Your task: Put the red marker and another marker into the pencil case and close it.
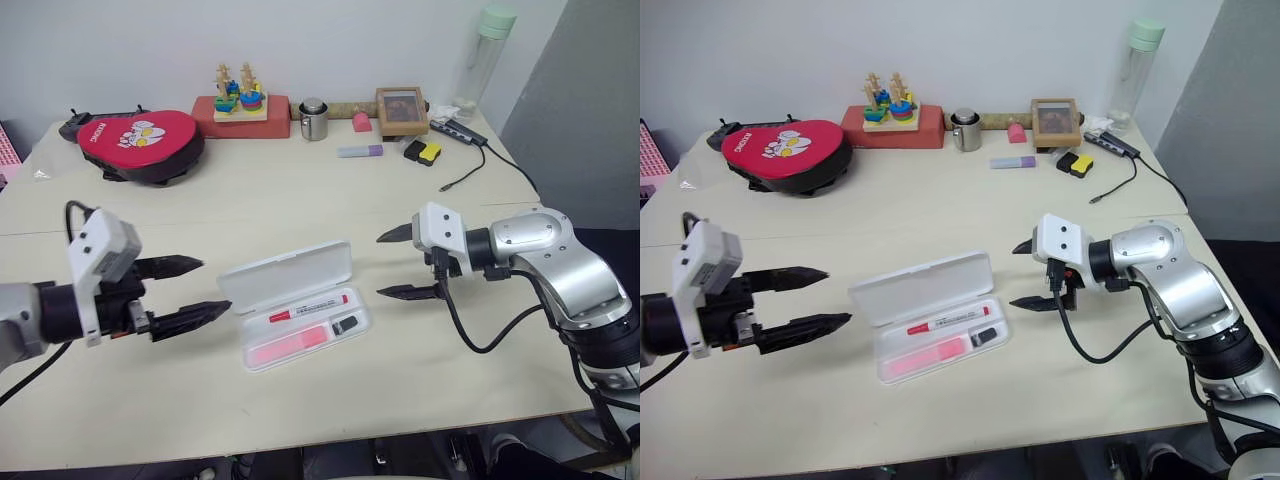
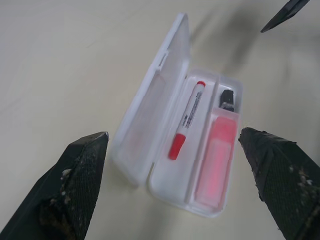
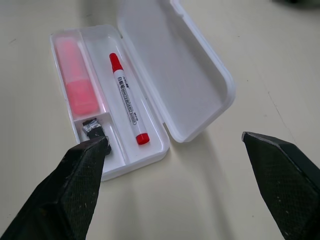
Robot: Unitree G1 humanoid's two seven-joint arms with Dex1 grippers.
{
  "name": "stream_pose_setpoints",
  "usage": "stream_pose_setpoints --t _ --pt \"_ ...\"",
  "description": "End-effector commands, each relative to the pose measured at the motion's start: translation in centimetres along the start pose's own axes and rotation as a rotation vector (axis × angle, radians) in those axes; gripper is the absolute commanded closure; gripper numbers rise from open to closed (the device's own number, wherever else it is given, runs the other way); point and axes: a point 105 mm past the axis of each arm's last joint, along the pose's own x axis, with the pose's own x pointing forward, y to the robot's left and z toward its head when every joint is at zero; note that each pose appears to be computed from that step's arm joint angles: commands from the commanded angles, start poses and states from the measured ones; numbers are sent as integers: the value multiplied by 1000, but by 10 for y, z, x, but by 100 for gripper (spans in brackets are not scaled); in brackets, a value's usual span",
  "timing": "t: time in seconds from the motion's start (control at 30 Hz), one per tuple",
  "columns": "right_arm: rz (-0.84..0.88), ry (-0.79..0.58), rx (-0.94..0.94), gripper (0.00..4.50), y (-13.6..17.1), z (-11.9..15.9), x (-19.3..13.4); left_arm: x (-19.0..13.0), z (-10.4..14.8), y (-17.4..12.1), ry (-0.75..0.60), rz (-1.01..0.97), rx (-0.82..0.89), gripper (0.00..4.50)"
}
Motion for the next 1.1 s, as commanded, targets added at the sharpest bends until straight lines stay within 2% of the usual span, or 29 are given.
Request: stream_pose_setpoints --t 0.03,0.17,0.4,0.5,0.83,0.87,0.9,1.03,1.1 --pt "-50 -19 -54 0 -11 10 -2 -11 -3 1 -21 40 -4 1" --pt "-68 -18 -52 0 -17 7 0 -15 -23 8 2 92 -65 1" --pt "-87 -11 -46 0 -22 2 2 -13 -36 10 3 126 -95 1" --pt "-108 8 -38 50 -27 -5 0 -9 -41 9 -5 137 -115 0" --pt "-150 26 -47 269 -45 -15 4 7 -42 5 -26 134 -129 0" --pt "-153 30 -53 312 -48 -16 6 8 -41 5 -27 130 -129 0" --pt "-154 33 -59 326 -50 -17 6 8 -40 5 -28 128 -129 0" --pt "-131 13 -95 434 -56 -10 16 7 -41 2 -6 102 -123 0" --pt "-118 2 -113 443 -57 -6 20 6 -40 1 0 94 -119 0"
